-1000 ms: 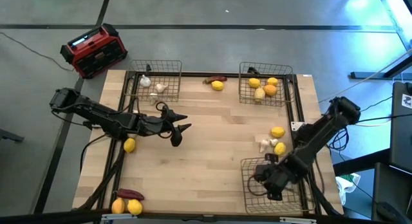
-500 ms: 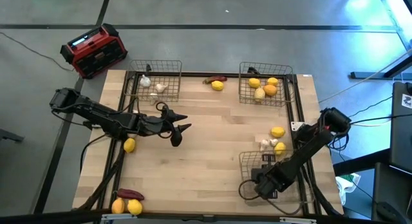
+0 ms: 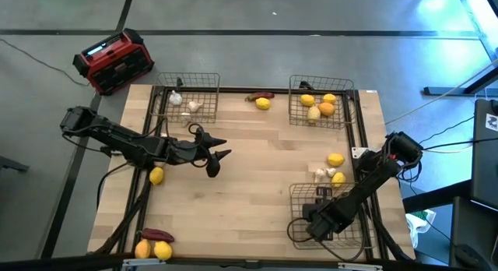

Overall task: Sort produce into baskets
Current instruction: Put the red chili pepper into the bottom wire basket, then put the white garlic into the top left wire basket

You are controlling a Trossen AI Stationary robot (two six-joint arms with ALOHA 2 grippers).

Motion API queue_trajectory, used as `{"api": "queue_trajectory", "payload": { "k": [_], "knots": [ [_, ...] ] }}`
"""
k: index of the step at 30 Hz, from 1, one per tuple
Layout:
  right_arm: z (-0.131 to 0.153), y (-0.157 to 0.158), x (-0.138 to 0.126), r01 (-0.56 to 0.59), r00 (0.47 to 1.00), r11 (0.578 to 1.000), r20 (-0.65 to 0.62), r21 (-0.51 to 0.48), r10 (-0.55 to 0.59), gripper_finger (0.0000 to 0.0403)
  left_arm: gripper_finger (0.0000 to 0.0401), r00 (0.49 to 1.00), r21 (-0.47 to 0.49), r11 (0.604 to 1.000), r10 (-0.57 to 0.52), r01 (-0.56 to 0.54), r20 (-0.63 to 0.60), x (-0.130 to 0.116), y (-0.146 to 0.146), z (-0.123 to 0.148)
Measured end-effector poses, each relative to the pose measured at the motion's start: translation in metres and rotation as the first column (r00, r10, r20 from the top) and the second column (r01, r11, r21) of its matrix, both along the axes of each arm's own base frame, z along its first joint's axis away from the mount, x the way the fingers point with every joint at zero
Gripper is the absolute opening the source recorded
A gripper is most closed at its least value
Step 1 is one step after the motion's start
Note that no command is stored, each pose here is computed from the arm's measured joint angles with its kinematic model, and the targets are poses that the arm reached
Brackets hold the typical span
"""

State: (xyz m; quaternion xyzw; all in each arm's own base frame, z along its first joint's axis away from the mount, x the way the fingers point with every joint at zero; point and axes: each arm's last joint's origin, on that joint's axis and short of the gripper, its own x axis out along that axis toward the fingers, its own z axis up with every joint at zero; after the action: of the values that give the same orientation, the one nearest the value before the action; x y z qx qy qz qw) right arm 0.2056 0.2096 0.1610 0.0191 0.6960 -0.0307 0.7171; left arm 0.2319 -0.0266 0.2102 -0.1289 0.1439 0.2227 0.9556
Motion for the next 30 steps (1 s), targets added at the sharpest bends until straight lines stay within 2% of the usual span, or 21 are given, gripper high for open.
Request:
{"api": "queue_trajectory", "payload": {
  "k": [6, 10, 19, 26, 30],
  "knots": [
    [0.000, 0.000, 0.000, 0.017, 1.000, 1.000, -0.001, -0.001, -0.017, 0.0215, 0.0203, 1.000, 0.000, 1.000, 0.000, 0.000, 0.000, 0.000, 0.000, 0.000],
    [0.000, 0.000, 0.000, 0.016, 1.000, 1.000, 0.003, 0.004, -0.016, 0.0233, 0.0203, 1.000, 0.000, 1.000, 0.000, 0.000, 0.000, 0.000, 0.000, 0.000],
    [0.017, 0.005, 0.005, -0.054, 0.999, 0.999, 0.004, 0.003, 0.054, 0.0236, 0.0204, 1.000, 0.000, 1.000, 0.000, 0.000, 0.000, 0.000, 0.000, 0.000],
    [0.049, 0.004, 0.004, -0.163, 0.985, 0.984, -0.070, -0.078, 0.157, 0.0237, 0.0204, 1.000, 0.000, 1.000, 0.000, 0.000, 0.000, 0.000, 0.000, 0.000],
    [0.074, -0.001, 0.000, -0.176, 0.984, 0.982, -0.025, -0.073, 0.175, 0.0237, 0.0204, 1.000, 0.000, 1.000, 0.000, 0.000, 0.000, 0.000, 0.000, 0.000]
  ]
}}
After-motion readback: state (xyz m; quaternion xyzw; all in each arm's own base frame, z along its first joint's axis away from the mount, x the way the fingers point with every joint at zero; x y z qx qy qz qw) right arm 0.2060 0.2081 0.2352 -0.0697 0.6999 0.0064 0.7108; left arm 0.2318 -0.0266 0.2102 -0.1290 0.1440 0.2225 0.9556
